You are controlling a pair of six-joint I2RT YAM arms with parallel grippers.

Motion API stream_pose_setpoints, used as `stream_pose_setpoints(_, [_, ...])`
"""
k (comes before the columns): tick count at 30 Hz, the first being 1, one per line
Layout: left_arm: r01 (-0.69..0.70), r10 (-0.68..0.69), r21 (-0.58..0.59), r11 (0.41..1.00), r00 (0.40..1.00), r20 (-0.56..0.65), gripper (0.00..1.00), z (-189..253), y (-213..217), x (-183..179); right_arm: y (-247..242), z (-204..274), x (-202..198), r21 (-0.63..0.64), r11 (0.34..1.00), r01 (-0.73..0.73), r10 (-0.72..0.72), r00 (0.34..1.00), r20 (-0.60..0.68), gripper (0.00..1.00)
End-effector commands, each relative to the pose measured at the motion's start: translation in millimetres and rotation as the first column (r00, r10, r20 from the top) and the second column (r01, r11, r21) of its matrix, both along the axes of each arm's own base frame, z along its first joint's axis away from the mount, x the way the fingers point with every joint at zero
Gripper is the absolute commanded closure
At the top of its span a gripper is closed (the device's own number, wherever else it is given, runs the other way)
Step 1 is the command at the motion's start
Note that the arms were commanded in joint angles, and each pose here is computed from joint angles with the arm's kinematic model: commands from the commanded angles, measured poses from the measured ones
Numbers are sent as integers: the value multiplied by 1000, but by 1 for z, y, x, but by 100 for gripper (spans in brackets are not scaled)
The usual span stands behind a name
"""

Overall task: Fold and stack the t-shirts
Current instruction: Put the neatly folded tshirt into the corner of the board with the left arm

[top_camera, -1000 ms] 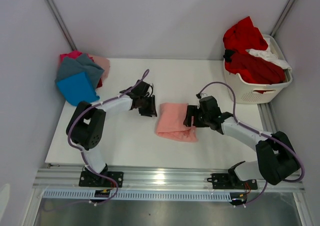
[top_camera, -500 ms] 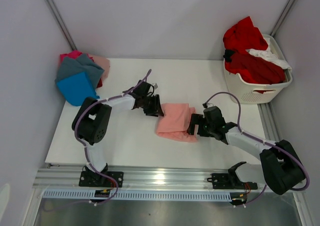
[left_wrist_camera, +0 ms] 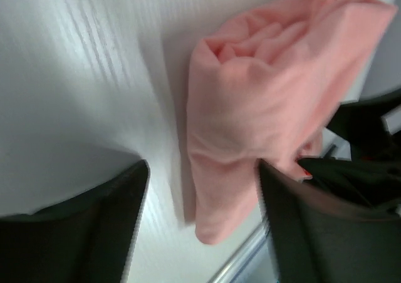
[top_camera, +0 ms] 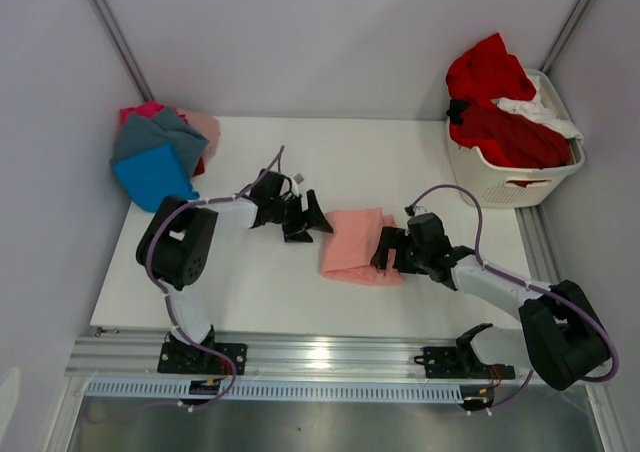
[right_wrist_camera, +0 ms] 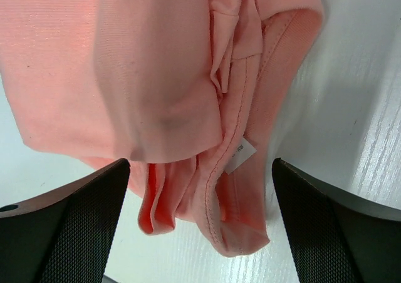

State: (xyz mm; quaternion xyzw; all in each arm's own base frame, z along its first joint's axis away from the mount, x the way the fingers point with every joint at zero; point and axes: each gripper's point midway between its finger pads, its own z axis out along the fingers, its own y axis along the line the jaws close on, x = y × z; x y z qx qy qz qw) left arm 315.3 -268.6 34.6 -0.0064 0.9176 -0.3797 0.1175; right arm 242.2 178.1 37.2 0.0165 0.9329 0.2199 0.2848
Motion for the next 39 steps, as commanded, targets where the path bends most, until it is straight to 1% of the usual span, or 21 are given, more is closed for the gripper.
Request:
stream_pose_setpoints(1, [-72,58,-114,991,991,-122,7,-7,11,-16,4,3,5,24,1000,-1,0,1000,18,1])
stream_pose_setpoints(2, [-93,71,-162,982,989,-133,1,-5,12,-12,4,2,5,24,1000,-2,2,1000,16,0])
stream_pose_setpoints(3, [-75,37,-238,968,987,-157,1,3,7,-17,4,1,5,22,1000,-3,3,1000,10,1])
stream_pose_setpoints(4, [-90,43,-272,958,984,-172,1,0,5,-16,5,0,5,23,1000,-5,5,1000,8,1])
stream_pose_setpoints(5, [-83,36,-270,959,984,-175,1,-2,4,-17,5,-1,5,24,1000,-8,8,1000,4,1])
stream_pose_setpoints(7, [-64,27,-214,975,985,-172,1,-15,3,-20,6,-2,5,22,1000,-11,11,1000,2,1])
stream_pose_setpoints(8, [-67,30,-212,975,984,-173,1,-17,2,-19,6,-2,5,23,1000,-12,12,1000,0,1])
stream_pose_setpoints(10, [-62,13,-255,965,982,-189,1,-14,-5,-22,6,-2,6,20,1000,-14,14,1000,-2,1])
stream_pose_setpoints(12, [-44,0,-256,966,985,-171,1,-14,-11,-20,7,-2,7,19,1000,-16,16,1000,-5,0])
stream_pose_setpoints(17, [67,-88,-171,983,989,-119,1,-18,-37,-34,7,-2,9,8,1000,-23,23,1000,-8,1])
stream_pose_setpoints(19, [110,-128,-142,984,984,-126,1,-24,-47,-43,7,0,11,9,1000,-18,18,1000,-3,1])
stream_pose_setpoints(20, [117,-132,-124,985,984,-117,1,-25,-51,-39,8,0,12,9,1000,-19,19,1000,-1,1])
stream_pose_setpoints(26, [164,-174,-73,984,970,-168,6,-41,-71,-39,7,2,12,9,1000,-9,10,1000,-8,1])
stream_pose_setpoints(28, [175,-183,-61,983,968,-171,9,-44,-76,-39,6,4,11,10,1000,-5,5,1000,-2,1])
stream_pose_setpoints(30, [184,-190,-53,982,967,-169,14,-45,-81,-37,5,5,10,10,1000,-2,2,1000,0,0])
stream_pose_setpoints(31, [194,-200,-51,980,963,-180,18,-48,-84,-38,5,6,11,13,1000,2,-2,1000,3,0])
stream_pose_setpoints(32, [198,-206,-57,978,962,-180,25,-47,-87,-38,4,6,11,9,1000,8,-8,1000,2,1])
stream_pose_setpoints(34, [204,-210,-51,978,961,-179,32,-48,-89,-39,3,6,10,11,1000,13,-13,1000,4,1])
stream_pose_setpoints(35, [207,-213,-51,977,961,-178,41,-47,-92,-38,2,6,9,12,1000,15,-15,1000,3,1])
stream_pose_setpoints(39, [218,-214,4,976,959,-184,54,-49,-93,-38,2,8,9,15,1000,14,-15,1000,14,1])
